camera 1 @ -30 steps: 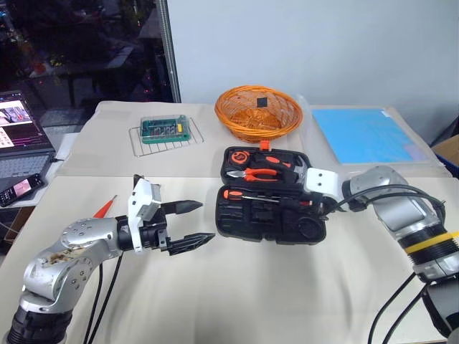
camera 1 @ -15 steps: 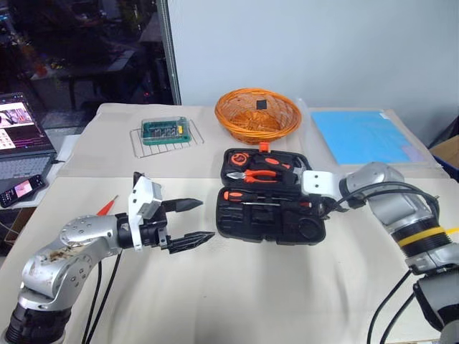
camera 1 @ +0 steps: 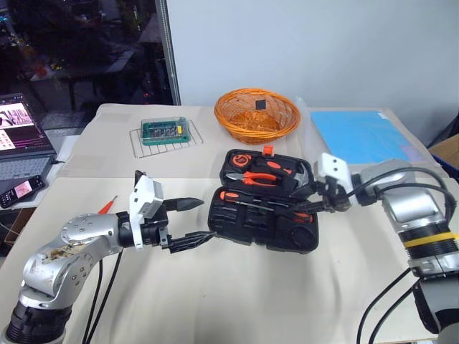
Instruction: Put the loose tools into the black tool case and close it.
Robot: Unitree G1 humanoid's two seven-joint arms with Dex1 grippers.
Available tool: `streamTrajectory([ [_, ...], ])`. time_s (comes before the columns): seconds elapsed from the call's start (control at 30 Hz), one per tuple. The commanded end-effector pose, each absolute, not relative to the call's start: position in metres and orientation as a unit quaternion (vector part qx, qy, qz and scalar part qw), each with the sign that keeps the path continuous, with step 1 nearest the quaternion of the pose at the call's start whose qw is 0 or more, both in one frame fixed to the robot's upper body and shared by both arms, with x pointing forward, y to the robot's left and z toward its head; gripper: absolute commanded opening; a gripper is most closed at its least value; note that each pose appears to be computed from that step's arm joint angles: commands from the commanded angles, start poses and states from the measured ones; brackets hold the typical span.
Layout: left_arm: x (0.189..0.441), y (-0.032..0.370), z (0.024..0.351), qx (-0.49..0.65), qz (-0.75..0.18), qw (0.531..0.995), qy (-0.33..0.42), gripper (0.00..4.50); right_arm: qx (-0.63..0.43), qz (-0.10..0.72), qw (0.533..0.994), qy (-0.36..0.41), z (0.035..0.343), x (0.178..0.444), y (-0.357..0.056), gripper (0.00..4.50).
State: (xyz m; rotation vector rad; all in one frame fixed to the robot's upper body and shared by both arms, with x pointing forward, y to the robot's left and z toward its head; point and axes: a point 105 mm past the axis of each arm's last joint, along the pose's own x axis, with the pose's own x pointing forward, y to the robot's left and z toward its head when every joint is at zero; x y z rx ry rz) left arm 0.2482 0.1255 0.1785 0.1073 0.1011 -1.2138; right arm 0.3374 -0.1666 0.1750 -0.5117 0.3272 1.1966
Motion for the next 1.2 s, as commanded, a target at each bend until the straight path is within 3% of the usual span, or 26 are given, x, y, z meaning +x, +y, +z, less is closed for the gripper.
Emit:
streamTrajectory([
  [0.03, 0.246, 0.121, 0.186, 0.06, -0.573, 0.817, 0.024, 4.5, -0.189, 0.512, 0.831, 0.109, 0.188, 0.34, -0.162, 0.61],
  [0.1, 0.246, 0.122, 0.184, 0.058, -0.57, 0.82, 0.024, 4.5, -0.161, 0.474, 0.862, 0.082, 0.182, 0.341, -0.155, 0.08],
  [0.23, 0.247, 0.123, 0.183, 0.054, -0.562, 0.825, 0.025, 4.5, -0.164, 0.384, 0.905, 0.079, 0.141, 0.345, -0.148, 0.08],
  [0.37, 0.249, 0.124, 0.182, 0.054, -0.559, 0.827, 0.026, 4.5, -0.253, 0.405, 0.862, 0.168, 0.079, 0.332, -0.143, 0.08],
  [0.5, 0.25, 0.126, 0.181, 0.056, -0.552, 0.831, 0.027, 4.5, -0.325, 0.439, 0.817, 0.187, 0.062, 0.324, -0.149, 0.08],
  [0.63, 0.254, 0.132, 0.177, 0.047, -0.529, 0.847, 0.029, 4.5, -0.331, 0.425, 0.829, 0.152, 0.08, 0.332, -0.156, 0.08],
  [0.77, 0.266, 0.147, 0.173, 0.02, -0.458, 0.888, 0.023, 4.5, -0.225, 0.417, 0.88, -0.019, 0.15, 0.333, -0.144, 0.08],
  [0.87, 0.28, 0.165, 0.171, 0.024, -0.374, 0.927, 0.012, 4.5, -0.12, 0.447, 0.884, -0.07, 0.183, 0.317, -0.144, 0.08],
  [1.03, 0.297, 0.204, 0.158, 0.019, -0.216, 0.975, 0.051, 4.5, -0.124, 0.526, 0.839, -0.058, 0.197, 0.273, -0.144, 1.3],
  [1.07, 0.3, 0.213, 0.154, 0.022, -0.191, 0.979, 0.068, 4.5, -0.13, 0.537, 0.832, -0.052, 0.197, 0.265, -0.145, 1.9],
  [1.2, 0.304, 0.229, 0.149, 0.032, -0.159, 0.981, 0.104, 4.5, -0.149, 0.544, 0.825, -0.046, 0.202, 0.247, -0.152, 3.22],
])
